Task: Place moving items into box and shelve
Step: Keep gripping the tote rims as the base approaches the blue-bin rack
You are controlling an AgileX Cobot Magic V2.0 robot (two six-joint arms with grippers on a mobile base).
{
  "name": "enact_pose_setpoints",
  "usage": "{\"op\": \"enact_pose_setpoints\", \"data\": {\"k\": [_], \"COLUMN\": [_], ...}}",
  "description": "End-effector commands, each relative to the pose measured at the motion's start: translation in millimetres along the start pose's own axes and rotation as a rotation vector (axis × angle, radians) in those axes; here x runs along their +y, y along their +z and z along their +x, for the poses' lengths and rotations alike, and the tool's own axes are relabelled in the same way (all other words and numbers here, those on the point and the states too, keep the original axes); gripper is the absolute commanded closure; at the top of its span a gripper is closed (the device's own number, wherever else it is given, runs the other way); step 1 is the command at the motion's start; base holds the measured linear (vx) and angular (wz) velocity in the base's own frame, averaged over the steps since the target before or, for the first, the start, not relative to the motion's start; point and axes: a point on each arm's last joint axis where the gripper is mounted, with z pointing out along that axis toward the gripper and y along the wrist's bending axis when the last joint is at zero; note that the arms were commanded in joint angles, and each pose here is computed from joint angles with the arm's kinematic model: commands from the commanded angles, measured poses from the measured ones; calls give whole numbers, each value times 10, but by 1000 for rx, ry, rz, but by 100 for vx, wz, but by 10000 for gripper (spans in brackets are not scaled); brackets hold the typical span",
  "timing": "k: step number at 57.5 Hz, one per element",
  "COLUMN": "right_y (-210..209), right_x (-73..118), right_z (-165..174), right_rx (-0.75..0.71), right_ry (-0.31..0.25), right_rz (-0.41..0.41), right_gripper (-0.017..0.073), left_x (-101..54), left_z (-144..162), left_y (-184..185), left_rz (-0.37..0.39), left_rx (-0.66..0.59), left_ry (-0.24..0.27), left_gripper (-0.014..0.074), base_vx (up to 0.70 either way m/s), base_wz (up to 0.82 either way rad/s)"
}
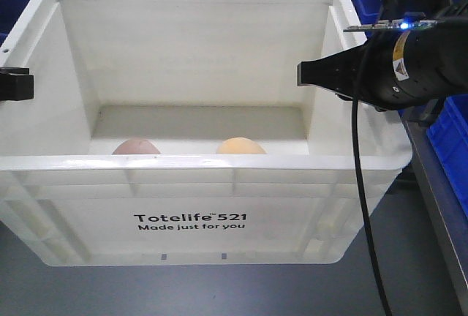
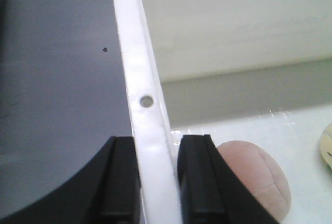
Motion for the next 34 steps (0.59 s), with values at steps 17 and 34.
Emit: {"op": "enact_pose_setpoints", "data": {"k": [17, 34], "right_y": [-208, -208], "right_x": [-30, -30], "right_z": [-210, -210], "right_rx": [-194, -194], "right_ry": [-36, -36], "right_rz": [-48, -48], "right_gripper": [484, 484], "left_x": [-60, -60], "left_z": [-236, -236], "left_y": [-194, -194], "left_rz": [58, 58], "left_rx": [-220, -220], "left_ry": [2, 2], "left_gripper": [475, 475], "base_vx": [52, 51], "base_wz": [-8, -3]}}
